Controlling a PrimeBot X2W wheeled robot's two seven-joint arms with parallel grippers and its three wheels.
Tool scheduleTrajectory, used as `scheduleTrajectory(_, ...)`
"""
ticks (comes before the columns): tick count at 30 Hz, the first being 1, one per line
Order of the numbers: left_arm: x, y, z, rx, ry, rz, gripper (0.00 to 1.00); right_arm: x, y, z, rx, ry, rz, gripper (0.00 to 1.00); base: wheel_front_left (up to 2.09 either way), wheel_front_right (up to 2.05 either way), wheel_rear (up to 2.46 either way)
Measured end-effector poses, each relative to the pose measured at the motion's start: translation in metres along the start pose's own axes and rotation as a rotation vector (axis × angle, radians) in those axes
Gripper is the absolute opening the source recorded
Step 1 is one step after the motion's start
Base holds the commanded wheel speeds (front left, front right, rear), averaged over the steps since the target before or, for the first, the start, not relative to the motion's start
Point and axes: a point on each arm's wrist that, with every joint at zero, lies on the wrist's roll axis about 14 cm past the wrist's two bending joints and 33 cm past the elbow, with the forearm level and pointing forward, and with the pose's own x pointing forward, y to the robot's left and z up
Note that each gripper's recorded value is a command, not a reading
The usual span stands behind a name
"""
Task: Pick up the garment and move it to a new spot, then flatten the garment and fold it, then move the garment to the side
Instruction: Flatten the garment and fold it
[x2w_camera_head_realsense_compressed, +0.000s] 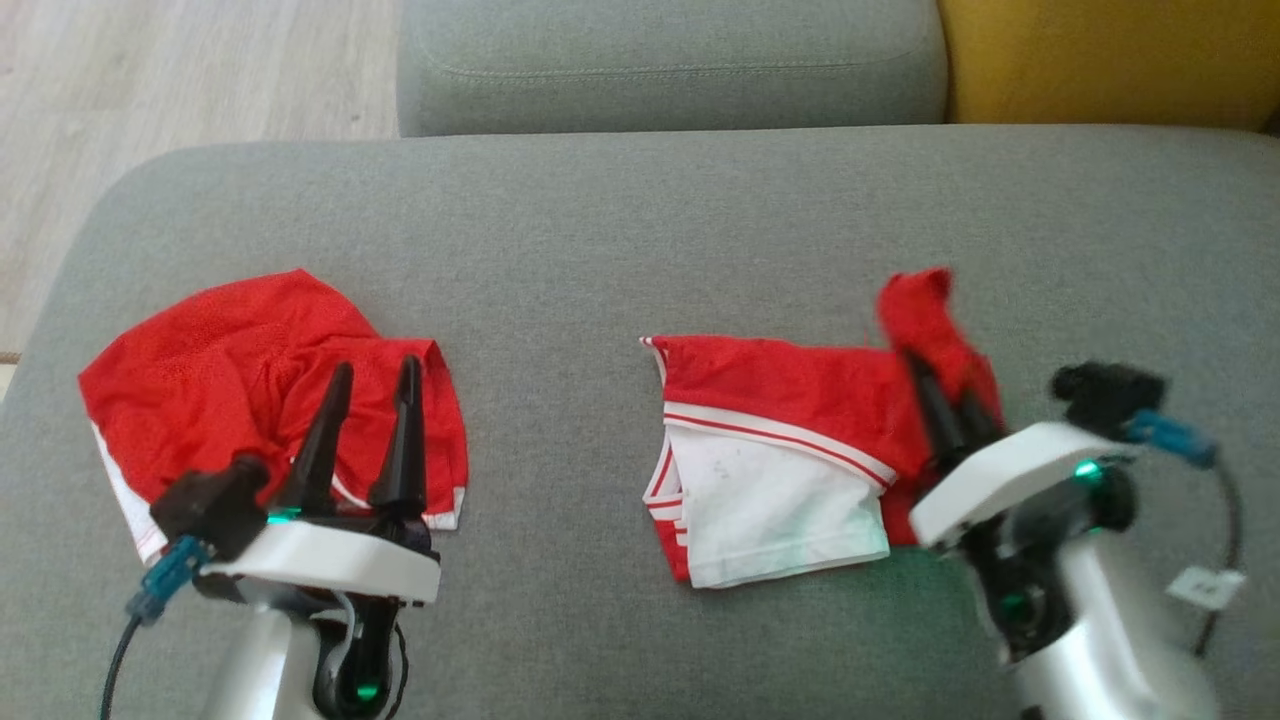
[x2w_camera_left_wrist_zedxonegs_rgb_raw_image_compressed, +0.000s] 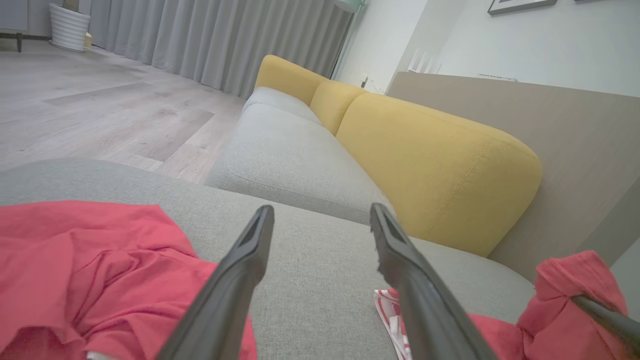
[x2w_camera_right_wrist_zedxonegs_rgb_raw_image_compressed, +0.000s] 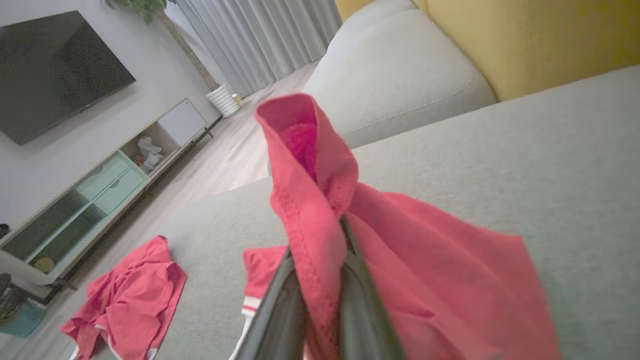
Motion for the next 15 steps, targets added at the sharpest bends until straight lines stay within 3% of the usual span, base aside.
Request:
scheduleTrajectory(6, -0.002, 0.008, -0.006, -0.009, 0.018, 0.025, 1.0, 0.011, 0.03, -0.045, 0.02, 0.088, 0.09, 0.0, 0.0, 0.0, 0.0)
scheduleTrajectory(14, -0.007, 0.017, -0.018, -0.014, 0.054, 0.055, 1.0, 0.033, 0.046, -0.074, 0.009, 0.156, 0.145, 0.0, 0.0, 0.0, 0.0)
scheduleTrajectory(15, -0.007, 0.019, -0.019, -0.013, 0.058, 0.061, 1.0, 0.034, 0.045, -0.079, 0.008, 0.172, 0.142, 0.71, 0.0, 0.0, 0.0)
